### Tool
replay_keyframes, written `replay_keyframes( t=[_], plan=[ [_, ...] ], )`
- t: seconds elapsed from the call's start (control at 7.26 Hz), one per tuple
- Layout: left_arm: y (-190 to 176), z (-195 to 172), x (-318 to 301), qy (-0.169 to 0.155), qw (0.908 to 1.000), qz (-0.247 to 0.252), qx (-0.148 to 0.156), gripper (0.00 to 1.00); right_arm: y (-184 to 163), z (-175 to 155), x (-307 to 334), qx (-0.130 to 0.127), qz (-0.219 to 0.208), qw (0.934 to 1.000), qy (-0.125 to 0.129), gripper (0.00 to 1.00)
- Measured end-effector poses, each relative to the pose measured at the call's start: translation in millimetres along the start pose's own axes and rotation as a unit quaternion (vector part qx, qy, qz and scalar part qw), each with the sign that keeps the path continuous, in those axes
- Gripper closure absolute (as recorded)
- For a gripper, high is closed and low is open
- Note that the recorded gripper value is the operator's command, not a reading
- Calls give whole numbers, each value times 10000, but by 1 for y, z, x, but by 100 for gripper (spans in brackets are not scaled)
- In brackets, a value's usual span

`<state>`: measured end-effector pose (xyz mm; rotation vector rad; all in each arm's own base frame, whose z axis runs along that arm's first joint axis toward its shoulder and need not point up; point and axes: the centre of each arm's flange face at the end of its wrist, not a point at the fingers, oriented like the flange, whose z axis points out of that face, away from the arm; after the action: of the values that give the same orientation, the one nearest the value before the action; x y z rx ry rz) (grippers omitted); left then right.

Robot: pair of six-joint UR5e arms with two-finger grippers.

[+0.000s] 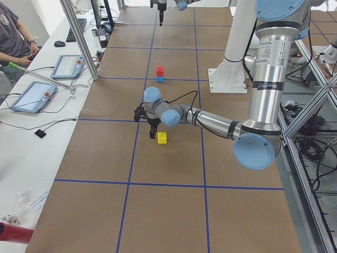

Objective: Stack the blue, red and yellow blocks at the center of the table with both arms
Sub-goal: 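Lower the left gripper onto the yellow cube and close it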

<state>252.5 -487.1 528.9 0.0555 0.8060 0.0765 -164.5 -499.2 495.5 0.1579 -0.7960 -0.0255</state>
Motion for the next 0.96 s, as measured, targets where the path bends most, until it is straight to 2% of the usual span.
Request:
replay_keyframes(
  t=[0.41, 0.96],
  plan=[
    [4, 7, -5, -14, 9993, -371, -85, 1, 0, -1, -1, 16, -7, 10000, -8, 0],
    [3, 19, -5, -54, 9981, -594, -176, 2, -1, -2, -2, 32, -21, 10000, -17, 0]
  ],
)
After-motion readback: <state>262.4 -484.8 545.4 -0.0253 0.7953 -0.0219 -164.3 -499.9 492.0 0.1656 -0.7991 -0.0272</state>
